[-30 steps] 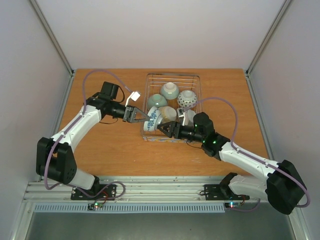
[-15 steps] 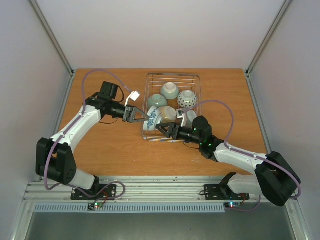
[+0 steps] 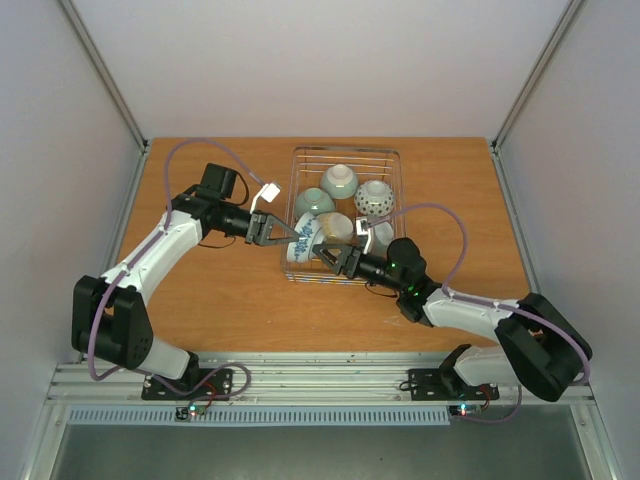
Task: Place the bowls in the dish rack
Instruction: Pick up the bowl from the center of the board.
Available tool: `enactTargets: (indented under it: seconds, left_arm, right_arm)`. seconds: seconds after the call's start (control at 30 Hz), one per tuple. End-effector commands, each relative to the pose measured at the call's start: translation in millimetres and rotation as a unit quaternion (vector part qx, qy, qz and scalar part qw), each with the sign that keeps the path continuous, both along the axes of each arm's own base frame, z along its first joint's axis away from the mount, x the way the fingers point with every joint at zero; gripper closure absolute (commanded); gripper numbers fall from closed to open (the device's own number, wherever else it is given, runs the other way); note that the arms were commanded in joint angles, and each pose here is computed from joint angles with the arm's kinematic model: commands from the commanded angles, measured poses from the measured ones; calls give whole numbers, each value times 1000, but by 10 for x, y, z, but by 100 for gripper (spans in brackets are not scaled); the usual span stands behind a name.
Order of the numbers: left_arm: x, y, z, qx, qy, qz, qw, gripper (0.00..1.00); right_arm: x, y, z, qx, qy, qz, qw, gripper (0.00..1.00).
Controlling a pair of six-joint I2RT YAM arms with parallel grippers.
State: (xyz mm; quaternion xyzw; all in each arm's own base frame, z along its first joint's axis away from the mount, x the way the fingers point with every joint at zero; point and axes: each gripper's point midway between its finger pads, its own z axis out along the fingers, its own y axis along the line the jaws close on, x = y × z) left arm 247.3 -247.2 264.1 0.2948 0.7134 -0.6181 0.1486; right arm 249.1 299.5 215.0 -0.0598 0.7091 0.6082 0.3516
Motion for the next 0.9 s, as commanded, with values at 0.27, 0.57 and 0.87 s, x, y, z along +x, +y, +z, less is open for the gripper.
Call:
enactTargets:
  seconds: [0.27,0.57,0.87]
  left_arm:
    - [-109,17,264,-40,-33,-22,998,100]
    - [-102,17,206,-34,-30,-21,999,100]
    - [-83,14,152,-31,-25,-21,999,99]
  right_arm:
    - [84,-122,143,107,-22,-16,994,38]
    - [115,-109,218,91,-25,-18,995,38]
    - [118,-38,254,67,-20,-4,998,38]
